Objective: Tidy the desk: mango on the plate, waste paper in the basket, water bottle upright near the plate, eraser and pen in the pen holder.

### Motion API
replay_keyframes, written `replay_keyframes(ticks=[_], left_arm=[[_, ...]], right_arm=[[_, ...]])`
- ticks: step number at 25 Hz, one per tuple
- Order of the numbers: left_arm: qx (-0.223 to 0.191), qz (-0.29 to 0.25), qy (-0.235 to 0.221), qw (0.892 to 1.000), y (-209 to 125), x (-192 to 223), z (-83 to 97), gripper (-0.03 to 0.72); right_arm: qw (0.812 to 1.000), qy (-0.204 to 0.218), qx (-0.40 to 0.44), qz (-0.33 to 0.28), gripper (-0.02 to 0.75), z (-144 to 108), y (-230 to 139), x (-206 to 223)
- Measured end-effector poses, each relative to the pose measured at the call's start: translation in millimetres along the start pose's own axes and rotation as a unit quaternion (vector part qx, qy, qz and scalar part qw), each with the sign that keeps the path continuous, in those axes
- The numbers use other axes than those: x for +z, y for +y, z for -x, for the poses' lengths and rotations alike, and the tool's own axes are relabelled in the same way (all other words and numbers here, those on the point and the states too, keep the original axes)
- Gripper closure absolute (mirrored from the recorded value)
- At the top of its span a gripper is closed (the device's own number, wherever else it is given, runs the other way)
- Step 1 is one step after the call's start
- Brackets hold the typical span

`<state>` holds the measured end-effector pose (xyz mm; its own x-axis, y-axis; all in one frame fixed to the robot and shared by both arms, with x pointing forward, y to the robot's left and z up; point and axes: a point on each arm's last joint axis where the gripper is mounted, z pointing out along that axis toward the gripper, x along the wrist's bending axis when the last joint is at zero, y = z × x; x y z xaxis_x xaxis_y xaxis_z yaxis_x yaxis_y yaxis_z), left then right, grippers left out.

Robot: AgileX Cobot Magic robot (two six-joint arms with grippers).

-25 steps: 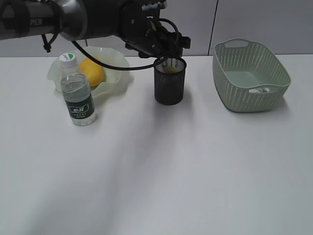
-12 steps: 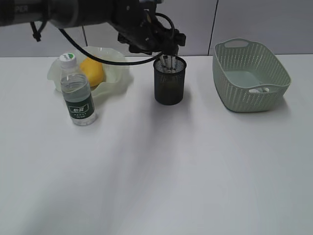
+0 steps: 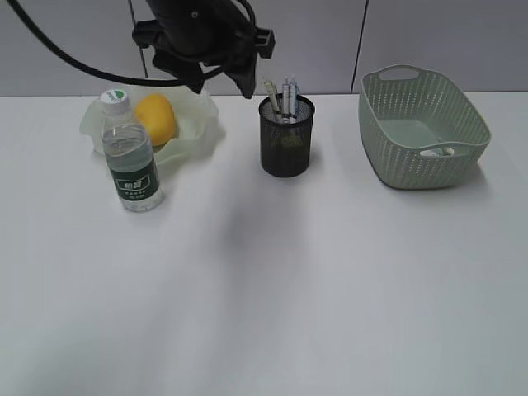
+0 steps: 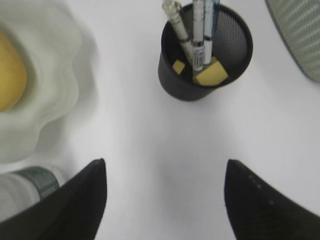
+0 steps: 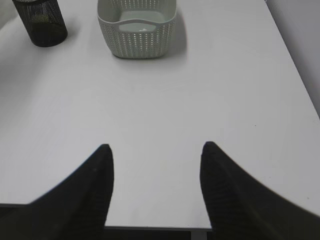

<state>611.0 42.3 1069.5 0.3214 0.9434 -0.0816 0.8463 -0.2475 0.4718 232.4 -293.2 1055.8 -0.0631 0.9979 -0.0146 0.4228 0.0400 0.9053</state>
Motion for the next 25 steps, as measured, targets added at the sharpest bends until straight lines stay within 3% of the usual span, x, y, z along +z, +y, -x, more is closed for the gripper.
replay_keyframes(ticks=[3, 6, 15, 25], left_arm=[[-0.013, -0.016, 0.0, 1.0, -2, -19, -8.9, 0.133], [-0.029, -0.004, 0.008, 1.0, 3, -38, -28.7, 0.133], [-0.108, -0.014, 0.065, 0.992, 9, -56, -122.3, 0.133], [-0.149, -0.008, 0.096, 0.984, 8, -62, -180.2, 0.133]], right_arm=[[1.0, 0.0, 0.0, 0.0, 0.292, 0, 0, 0], [1.0, 0.0, 0.0, 0.0, 0.292, 0, 0, 0], [1.0, 0.0, 0.0, 0.0, 0.292, 0, 0, 0], [1.0, 0.0, 0.0, 0.0, 0.293, 0, 0, 0]])
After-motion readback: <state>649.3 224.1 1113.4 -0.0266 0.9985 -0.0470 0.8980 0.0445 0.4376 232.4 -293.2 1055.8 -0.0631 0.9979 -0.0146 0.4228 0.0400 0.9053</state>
